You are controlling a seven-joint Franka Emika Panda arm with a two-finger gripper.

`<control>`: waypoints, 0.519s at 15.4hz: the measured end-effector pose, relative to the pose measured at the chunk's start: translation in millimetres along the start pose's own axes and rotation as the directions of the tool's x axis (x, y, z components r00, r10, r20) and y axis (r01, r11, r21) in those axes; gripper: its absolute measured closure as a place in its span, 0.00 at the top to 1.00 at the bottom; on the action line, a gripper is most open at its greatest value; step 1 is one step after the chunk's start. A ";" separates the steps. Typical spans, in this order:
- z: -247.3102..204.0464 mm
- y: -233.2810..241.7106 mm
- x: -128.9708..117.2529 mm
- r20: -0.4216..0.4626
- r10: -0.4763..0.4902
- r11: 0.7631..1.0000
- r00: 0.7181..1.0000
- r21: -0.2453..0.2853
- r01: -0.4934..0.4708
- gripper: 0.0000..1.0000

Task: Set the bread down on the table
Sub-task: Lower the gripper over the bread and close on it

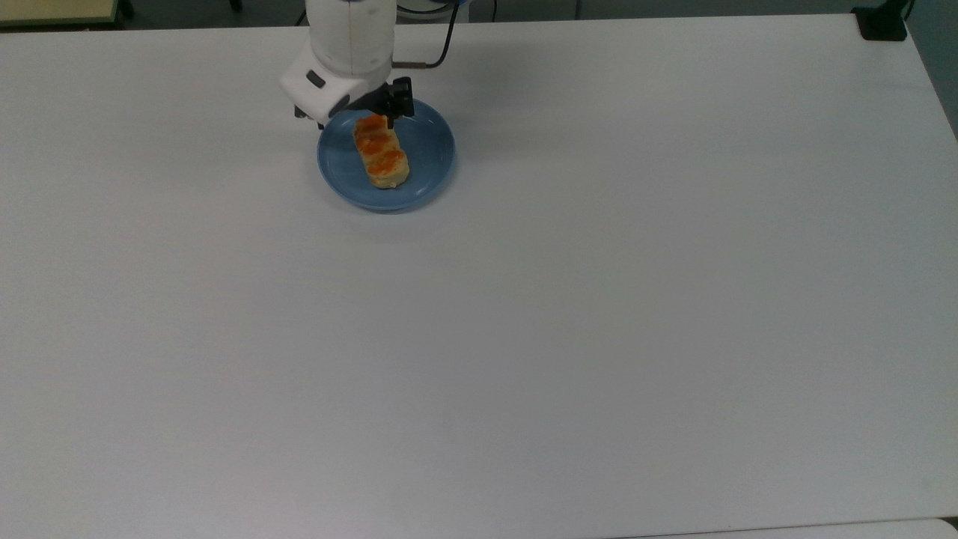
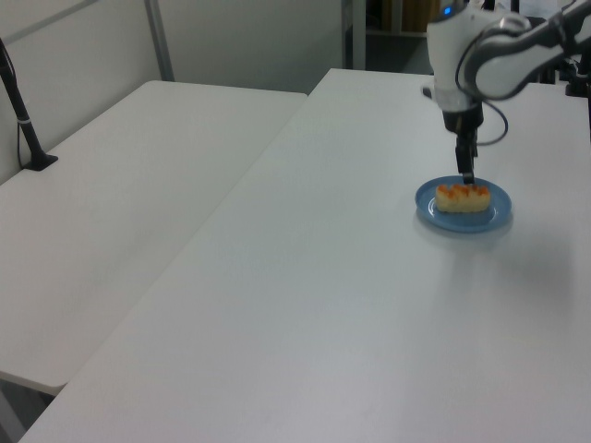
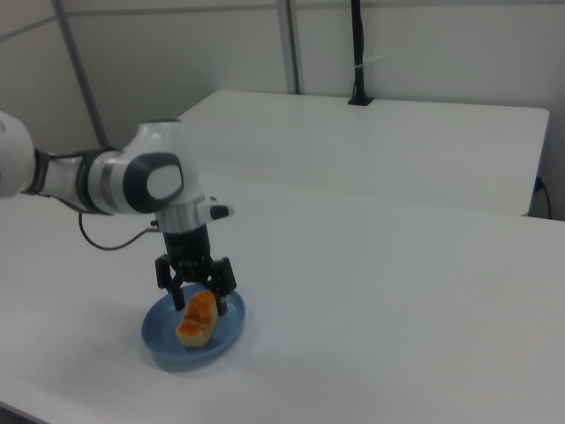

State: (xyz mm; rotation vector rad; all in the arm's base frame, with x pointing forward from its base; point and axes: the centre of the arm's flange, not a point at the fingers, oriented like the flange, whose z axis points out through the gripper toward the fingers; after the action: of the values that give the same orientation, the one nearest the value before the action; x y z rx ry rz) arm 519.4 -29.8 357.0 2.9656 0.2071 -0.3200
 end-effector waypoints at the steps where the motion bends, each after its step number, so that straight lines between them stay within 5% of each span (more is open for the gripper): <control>1: 10.9 -3.0 1.5 0.004 -0.008 1.000 1.000 -0.001 0.008 1.00; 8: 29.9 -20.6 10.4 0.016 -0.056 0.998 0.998 -0.004 0.056 1.00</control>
State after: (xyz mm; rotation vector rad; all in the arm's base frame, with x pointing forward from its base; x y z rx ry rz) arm 520.3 -13.4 323.1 2.9561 0.2895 -0.3488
